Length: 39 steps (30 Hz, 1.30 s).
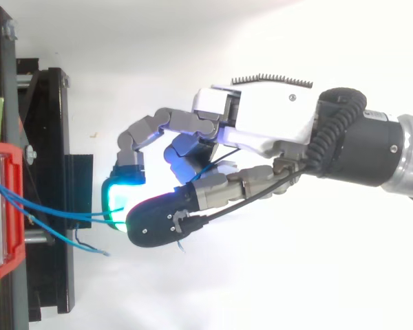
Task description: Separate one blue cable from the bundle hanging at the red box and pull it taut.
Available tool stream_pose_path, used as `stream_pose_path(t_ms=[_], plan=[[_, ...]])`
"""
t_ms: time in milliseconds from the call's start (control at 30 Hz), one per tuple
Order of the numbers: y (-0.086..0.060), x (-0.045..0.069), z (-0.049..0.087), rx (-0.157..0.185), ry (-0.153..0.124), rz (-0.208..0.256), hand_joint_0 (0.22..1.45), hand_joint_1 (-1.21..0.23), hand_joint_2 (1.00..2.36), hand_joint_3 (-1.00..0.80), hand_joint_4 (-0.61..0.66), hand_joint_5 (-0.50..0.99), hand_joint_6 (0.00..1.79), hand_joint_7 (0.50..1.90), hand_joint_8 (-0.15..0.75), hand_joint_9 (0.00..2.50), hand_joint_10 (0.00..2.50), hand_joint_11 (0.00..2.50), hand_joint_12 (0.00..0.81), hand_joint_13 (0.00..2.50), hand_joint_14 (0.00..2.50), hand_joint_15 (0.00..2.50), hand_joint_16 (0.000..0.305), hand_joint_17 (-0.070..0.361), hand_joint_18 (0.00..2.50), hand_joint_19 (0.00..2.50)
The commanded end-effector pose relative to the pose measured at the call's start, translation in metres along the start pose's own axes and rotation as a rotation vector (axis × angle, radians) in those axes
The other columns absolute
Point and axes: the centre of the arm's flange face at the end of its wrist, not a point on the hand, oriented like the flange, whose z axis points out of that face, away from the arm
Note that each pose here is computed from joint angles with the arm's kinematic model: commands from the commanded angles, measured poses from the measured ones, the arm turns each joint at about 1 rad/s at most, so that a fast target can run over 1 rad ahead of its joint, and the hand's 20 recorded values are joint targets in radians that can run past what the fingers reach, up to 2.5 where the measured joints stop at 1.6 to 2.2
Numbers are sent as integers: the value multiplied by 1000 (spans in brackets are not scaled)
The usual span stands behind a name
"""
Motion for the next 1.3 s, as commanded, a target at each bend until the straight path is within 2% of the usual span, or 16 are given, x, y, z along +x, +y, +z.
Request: stream_pose_path(t_ms=[0,100,200,333,467,600,700,867,900,1067,1133,1167,1200,1233,1267], plan=[[11,-2,-6,14,-2,-19,692,-745,1021,-235,64,-204,853,1037,281,806,1856,1323,353,723,2500,1532,30,67,1338,1986],[24,-7,-14,33,-18,-38,694,-745,1020,-242,63,-205,852,1044,284,805,1734,1367,346,721,2435,1537,30,68,1305,1951],[43,-15,-29,78,-73,-83,693,-747,1018,-257,68,-207,851,1040,280,800,1708,1372,345,720,2384,1551,31,70,1288,1942],[43,-15,-33,102,-74,-94,692,-746,1018,-266,74,-208,852,1032,279,789,1679,1379,344,715,2355,1538,30,67,1264,1936],[42,-12,-32,102,-71,-96,694,-744,1016,-284,83,-210,853,1016,282,783,1662,1377,345,716,2340,1534,31,69,1256,1927],[43,-10,-32,98,-79,-97,700,-759,1014,-324,94,-211,852,994,280,771,1619,1397,347,716,2296,1542,31,70,1240,1907],[43,-9,-31,86,-95,-93,705,-784,1013,-336,91,-212,852,990,284,773,1611,1389,344,715,2290,1540,32,71,1231,1901],[40,-6,-25,59,-97,-90,701,-790,1015,-304,58,-212,853,1012,281,773,1611,1381,340,713,2295,1519,31,69,1226,1903],[42,-4,-23,38,-98,-97,698,-787,1018,-274,38,-213,857,1028,282,774,1617,1380,343,714,2287,1537,31,70,1225,1897],[39,-4,-25,43,-99,-111,699,-786,1020,-236,5,-213,867,1026,277,773,1604,1401,345,715,2243,1530,31,71,1203,1871],[24,-3,-29,51,-95,-115,708,-799,1018,-260,6,-213,869,998,274,773,1587,1404,339,717,2183,1532,31,70,1192,1851],[24,-3,-29,51,-95,-115,708,-801,1017,-264,8,-213,868,1001,272,773,1586,1405,340,721,2178,1513,31,70,1195,1832],[18,-2,-30,40,-98,-110,712,-801,1016,-280,10,-213,868,987,274,775,1587,1381,340,756,2063,1489,30,67,1184,1778],[10,-2,-30,18,-104,-101,714,-800,1016,-286,12,-213,868,988,278,780,1577,1380,329,888,1484,1595,29,64,1179,1683],[8,-2,-30,0,-109,-94,715,-800,1016,-287,13,-213,866,995,278,784,1567,1369,333,905,1425,1569,29,65,1175,1640]])
